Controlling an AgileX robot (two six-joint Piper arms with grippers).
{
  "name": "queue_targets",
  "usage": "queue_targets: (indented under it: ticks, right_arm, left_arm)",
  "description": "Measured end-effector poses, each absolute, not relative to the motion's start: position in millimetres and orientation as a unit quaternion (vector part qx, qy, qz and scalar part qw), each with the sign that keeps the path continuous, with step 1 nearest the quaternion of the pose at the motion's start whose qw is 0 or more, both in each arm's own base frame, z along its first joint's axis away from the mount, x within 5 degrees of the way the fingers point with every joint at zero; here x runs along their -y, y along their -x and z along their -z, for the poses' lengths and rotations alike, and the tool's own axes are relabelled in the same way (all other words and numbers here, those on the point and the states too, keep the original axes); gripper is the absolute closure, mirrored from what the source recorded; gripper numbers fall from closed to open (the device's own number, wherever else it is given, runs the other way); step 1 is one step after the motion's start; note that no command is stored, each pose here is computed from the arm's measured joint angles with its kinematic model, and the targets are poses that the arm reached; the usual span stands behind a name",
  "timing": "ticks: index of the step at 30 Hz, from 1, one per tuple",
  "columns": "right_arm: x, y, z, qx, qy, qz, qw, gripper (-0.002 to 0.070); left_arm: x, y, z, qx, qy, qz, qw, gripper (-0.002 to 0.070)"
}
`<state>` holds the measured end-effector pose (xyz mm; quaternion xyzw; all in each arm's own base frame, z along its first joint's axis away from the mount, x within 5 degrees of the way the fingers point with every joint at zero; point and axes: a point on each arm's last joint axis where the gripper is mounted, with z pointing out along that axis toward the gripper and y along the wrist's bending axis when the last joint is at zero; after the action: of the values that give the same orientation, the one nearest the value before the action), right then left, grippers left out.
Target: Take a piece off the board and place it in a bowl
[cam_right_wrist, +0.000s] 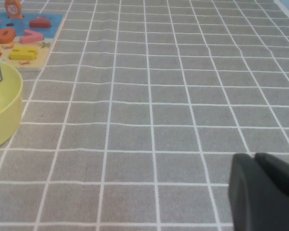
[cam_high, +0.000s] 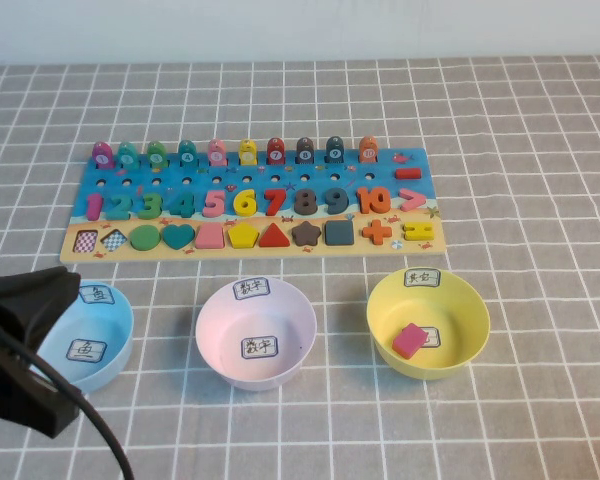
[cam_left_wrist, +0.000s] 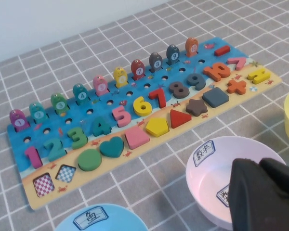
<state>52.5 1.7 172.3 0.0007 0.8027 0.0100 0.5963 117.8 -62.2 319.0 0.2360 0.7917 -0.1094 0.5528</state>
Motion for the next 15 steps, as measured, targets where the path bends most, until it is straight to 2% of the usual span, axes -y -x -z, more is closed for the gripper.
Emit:
queue_targets:
  ticks: [8,15]
  right_arm:
    - [-1.7,-52.5,-172.3,-0.803,-0.001,-0.01,0.596,0.0695]
    - [-1.7,-52.5,-172.3,-0.803,-0.001,-0.01,0.596,0.0695]
  left_arm:
    - [62.0,-119.4,-322.4,-0.777,-0.241,0.101,0.573,0.0677]
    - [59.8,-119.1,-306.5,-0.729,-0.236,0.096,0.635,0.0677]
